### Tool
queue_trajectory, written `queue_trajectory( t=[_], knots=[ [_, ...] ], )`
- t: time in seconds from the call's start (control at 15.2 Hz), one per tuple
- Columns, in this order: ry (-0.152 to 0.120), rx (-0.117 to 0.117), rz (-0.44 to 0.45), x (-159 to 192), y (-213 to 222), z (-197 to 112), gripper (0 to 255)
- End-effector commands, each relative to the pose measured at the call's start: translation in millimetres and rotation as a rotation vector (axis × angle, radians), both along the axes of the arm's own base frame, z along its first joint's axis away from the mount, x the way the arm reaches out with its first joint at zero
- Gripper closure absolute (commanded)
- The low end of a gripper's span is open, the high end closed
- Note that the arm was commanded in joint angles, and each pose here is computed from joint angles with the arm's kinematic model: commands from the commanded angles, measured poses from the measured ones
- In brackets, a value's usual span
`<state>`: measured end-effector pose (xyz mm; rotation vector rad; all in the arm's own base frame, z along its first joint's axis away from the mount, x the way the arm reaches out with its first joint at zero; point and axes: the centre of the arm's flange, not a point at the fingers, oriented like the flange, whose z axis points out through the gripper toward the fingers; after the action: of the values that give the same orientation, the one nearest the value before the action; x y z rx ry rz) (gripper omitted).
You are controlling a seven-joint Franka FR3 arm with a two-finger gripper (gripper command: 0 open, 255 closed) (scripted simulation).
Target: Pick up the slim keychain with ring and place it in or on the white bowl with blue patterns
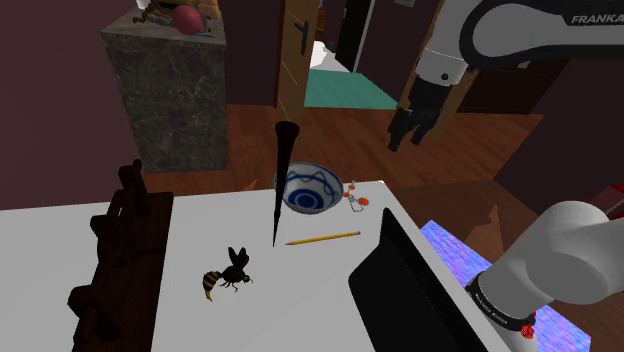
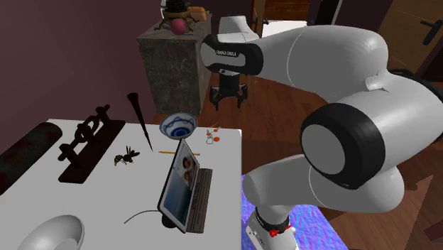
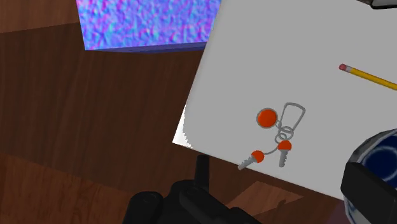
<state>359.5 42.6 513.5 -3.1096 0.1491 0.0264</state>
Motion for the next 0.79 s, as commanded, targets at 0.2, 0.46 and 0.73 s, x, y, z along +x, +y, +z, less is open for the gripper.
queue_trajectory(
  t=[0.2,0.46,0.73],
  knots=[
    [0.021,-0.026,0.019,30.7,34.2,-56.6,0],
    [0.039,-0.046,0.034,52.7,60.4,-100.3,0],
    [0.055,-0.064,0.047,70.9,82.8,-139.3,0]
  ],
)
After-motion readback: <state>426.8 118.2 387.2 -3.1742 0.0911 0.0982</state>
